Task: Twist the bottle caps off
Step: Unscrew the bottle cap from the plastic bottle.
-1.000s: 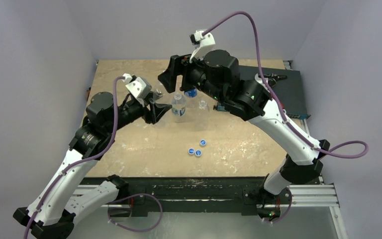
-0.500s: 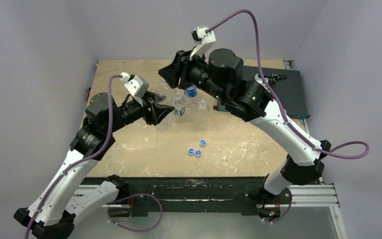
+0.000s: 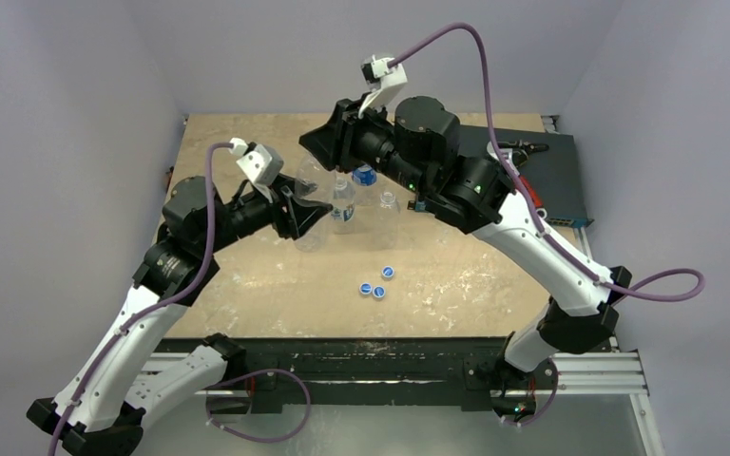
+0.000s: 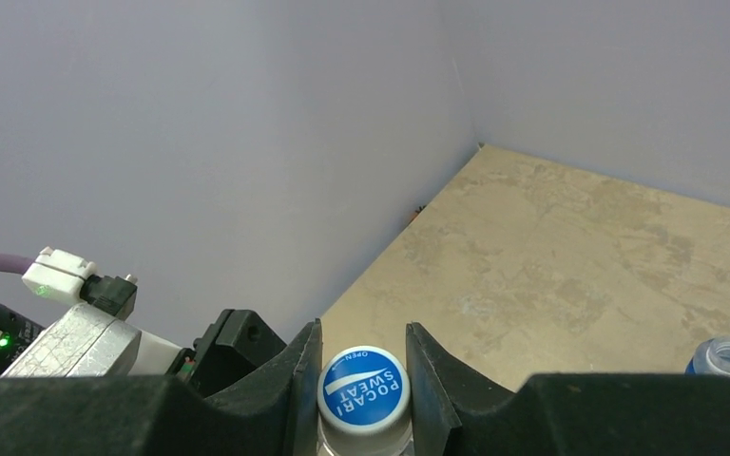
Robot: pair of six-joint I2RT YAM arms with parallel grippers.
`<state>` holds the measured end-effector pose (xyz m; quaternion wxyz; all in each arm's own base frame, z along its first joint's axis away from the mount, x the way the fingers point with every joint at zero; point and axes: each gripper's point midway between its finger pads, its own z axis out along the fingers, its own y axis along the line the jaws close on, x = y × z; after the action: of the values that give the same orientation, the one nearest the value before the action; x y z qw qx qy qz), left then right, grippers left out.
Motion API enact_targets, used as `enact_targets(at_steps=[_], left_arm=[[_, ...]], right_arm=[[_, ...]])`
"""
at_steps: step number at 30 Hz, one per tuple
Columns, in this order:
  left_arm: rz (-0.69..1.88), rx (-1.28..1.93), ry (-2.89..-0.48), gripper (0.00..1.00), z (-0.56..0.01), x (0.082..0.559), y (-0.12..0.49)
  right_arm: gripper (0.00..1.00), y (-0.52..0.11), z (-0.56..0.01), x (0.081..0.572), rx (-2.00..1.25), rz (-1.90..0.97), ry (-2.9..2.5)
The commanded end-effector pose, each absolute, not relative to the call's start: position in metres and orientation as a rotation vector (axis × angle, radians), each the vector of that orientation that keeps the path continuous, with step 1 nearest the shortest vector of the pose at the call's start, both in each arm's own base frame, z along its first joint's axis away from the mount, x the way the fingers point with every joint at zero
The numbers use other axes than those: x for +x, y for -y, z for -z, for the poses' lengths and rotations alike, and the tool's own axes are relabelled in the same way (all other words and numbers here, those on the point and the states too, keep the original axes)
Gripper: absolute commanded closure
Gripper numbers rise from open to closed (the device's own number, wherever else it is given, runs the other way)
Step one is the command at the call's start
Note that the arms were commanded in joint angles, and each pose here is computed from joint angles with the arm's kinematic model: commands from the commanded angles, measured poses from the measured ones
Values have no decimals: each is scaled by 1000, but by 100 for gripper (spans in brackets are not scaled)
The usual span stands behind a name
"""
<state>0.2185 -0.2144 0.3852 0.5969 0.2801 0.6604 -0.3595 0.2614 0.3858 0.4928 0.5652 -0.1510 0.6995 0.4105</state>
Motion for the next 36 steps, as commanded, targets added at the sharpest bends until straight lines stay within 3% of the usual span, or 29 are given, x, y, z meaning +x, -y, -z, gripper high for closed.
enact_targets(at_steps=[1,9,14,24,30,32,33,36], left_arm=[[886,675,-1437,68,-411,211,219],[1296,920,-1254,69,-442,134,245],[1422,994,-1172,70,-459,108,245],[1496,1058,-1106,74,-471,90,243],[1391,1043,-1129,80,-464,102,243],[1309,1011,-1163,83,-458,117,243],[1257,994,-1187,85,-454,126,242],[1105,936,-1237,86,-448,151,237]], right_arm=[[100,-376,-515,251,-343,-1017,-1576],[100,-377,-536,187,-710,-1205,-1360],[100,-360,-551,151,-858,-1350,-1196],[100,-354,-554,109,-1056,-1594,-1013],[100,-359,-554,139,-925,-1508,-1133],[89,-357,-555,167,-783,-1408,-1229],[77,-355,-555,180,-718,-1360,-1272],[21,-345,-557,204,-560,-1267,-1335]])
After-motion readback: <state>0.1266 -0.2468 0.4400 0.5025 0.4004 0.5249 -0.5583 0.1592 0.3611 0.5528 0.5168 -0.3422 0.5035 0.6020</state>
